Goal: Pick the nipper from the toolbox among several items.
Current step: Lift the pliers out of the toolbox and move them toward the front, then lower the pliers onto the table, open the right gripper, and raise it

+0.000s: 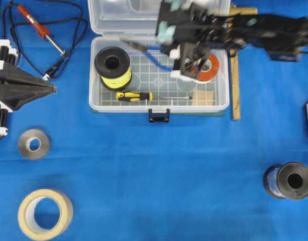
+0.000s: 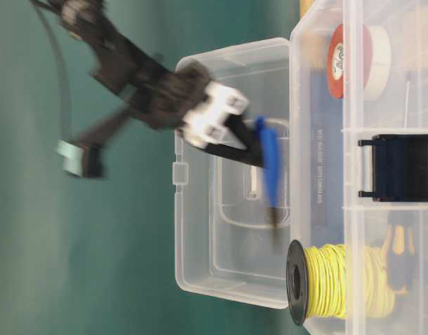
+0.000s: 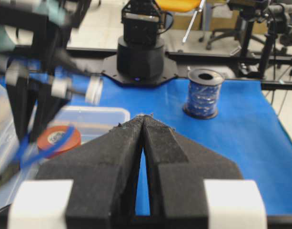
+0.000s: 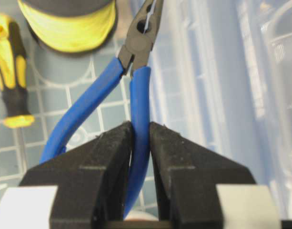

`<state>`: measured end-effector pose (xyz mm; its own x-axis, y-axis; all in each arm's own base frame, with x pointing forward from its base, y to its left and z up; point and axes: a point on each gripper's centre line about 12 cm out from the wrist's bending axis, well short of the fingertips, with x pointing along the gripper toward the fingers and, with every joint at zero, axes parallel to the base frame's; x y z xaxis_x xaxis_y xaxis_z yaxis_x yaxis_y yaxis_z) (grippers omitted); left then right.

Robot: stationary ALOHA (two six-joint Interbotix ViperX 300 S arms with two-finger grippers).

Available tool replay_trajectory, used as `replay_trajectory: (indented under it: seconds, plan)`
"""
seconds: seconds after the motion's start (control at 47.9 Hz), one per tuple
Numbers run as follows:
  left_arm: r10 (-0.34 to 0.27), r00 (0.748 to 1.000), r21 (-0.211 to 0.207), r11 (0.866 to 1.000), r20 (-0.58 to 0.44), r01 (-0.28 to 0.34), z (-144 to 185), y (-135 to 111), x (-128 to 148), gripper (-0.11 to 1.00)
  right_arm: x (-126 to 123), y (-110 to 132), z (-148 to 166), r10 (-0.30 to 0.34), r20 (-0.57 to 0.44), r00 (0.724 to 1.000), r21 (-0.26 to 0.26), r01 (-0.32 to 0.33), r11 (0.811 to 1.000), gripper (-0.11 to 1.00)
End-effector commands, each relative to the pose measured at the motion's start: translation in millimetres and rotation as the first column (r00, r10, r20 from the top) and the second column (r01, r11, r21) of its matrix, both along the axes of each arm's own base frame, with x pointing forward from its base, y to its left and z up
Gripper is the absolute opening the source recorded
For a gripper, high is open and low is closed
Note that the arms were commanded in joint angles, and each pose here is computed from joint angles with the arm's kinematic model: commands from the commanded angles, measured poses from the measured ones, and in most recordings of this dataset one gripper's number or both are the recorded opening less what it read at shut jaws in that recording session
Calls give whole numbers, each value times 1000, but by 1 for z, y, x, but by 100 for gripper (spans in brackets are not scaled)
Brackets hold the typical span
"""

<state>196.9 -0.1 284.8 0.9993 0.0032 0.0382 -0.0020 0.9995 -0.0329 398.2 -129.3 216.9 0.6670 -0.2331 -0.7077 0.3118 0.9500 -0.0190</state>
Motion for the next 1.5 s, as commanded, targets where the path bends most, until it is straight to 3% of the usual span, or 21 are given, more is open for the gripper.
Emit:
replay_trajectory:
  seconds: [0.0,0.188,0.355,0.522,0.647,0.856,1.044,1.378,1.42,1.483]
  plan:
    - [2,1000,-2,1000,12,-2,4,0,1,0,-12,7,41,5,91,996,-23,-3,1000,13]
    - [17,1000,-2,1000,8,-17,3,3,1,0,-27,55,69,108,163,981,-36,-103,994,13]
    - [29,1000,-9,1000,5,-29,1,6,1,0,-26,110,66,213,200,956,8,-219,976,13]
    - [33,999,-6,999,0,-33,-1,6,0,0,-19,163,46,306,185,934,59,-321,945,13]
    - [45,999,-5,999,-3,-45,-2,9,0,0,-8,191,14,339,132,932,109,-353,929,13]
    - [54,999,-4,999,-8,-54,-4,11,0,0,4,202,-36,297,49,954,192,-301,934,13]
    - [54,998,-4,999,-11,-54,-5,11,-1,0,12,203,-74,271,-6,963,225,-263,938,13]
    - [54,998,-6,999,-12,-54,-6,11,-1,0,13,203,-93,244,-48,969,250,-225,942,15]
    - [54,998,-8,999,-14,-54,-6,11,-1,0,12,202,-94,244,-53,968,250,-224,942,21]
    - [54,998,-11,998,-14,-54,-6,11,-1,0,12,202,-92,244,-55,968,250,-223,942,41]
